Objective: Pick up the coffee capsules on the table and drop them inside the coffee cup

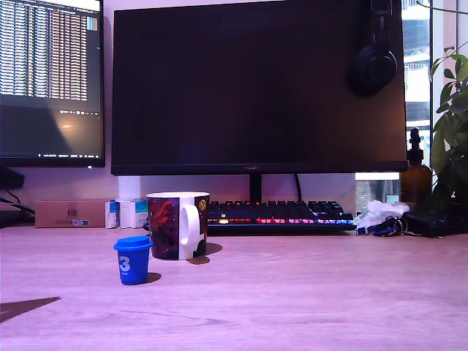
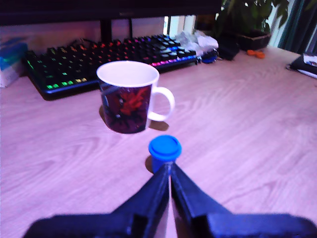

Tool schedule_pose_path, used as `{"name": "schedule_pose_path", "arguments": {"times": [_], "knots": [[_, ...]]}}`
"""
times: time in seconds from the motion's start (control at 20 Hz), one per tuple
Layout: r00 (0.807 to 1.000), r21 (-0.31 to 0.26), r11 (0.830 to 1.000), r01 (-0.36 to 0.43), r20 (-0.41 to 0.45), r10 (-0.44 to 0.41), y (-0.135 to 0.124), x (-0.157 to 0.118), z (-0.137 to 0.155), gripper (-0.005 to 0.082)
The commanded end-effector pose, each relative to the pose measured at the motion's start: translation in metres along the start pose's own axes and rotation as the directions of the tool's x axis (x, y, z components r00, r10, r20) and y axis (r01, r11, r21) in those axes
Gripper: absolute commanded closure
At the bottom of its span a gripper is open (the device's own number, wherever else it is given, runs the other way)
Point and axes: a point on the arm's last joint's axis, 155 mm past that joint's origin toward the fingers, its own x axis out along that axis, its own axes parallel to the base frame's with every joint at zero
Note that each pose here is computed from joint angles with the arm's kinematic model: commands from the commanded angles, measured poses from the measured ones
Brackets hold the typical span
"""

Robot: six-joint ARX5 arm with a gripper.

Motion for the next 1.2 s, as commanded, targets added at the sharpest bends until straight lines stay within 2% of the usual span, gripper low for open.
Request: {"name": "schedule_pose_path", "arguments": {"times": [0.0, 0.3, 0.4, 0.45, 0.55, 0.6, 0.8, 0.9, 1.0, 1.15], "knots": [[1.000, 0.006, 1.000, 0.008, -0.030, -0.008, -0.002, 0.001, -0.012, 0.0790], [0.996, -0.013, 0.999, 0.043, -0.078, -0.044, -0.010, 0.005, -0.024, 0.0790], [0.995, -0.008, 0.998, 0.057, -0.085, -0.057, -0.013, 0.008, -0.026, 0.0763], [0.995, -0.006, 0.999, 0.052, -0.090, -0.053, -0.012, 0.010, -0.027, 0.0699], [0.995, 0.024, 0.999, 0.046, -0.089, -0.044, -0.011, 0.015, -0.027, 0.0468], [0.995, 0.028, 0.999, 0.041, -0.092, -0.038, -0.010, 0.017, -0.028, 0.0432], [0.993, 0.078, 0.997, 0.028, -0.113, -0.019, -0.005, 0.025, -0.036, 0.0423], [0.993, 0.105, 0.994, 0.026, -0.117, -0.013, -0.003, 0.028, -0.038, 0.0368], [0.993, 0.111, 0.994, 0.023, -0.119, -0.010, -0.001, 0.031, -0.039, 0.0307], [0.992, 0.108, 0.994, 0.024, -0.126, -0.010, 0.001, 0.034, -0.043, 0.0307]]}}
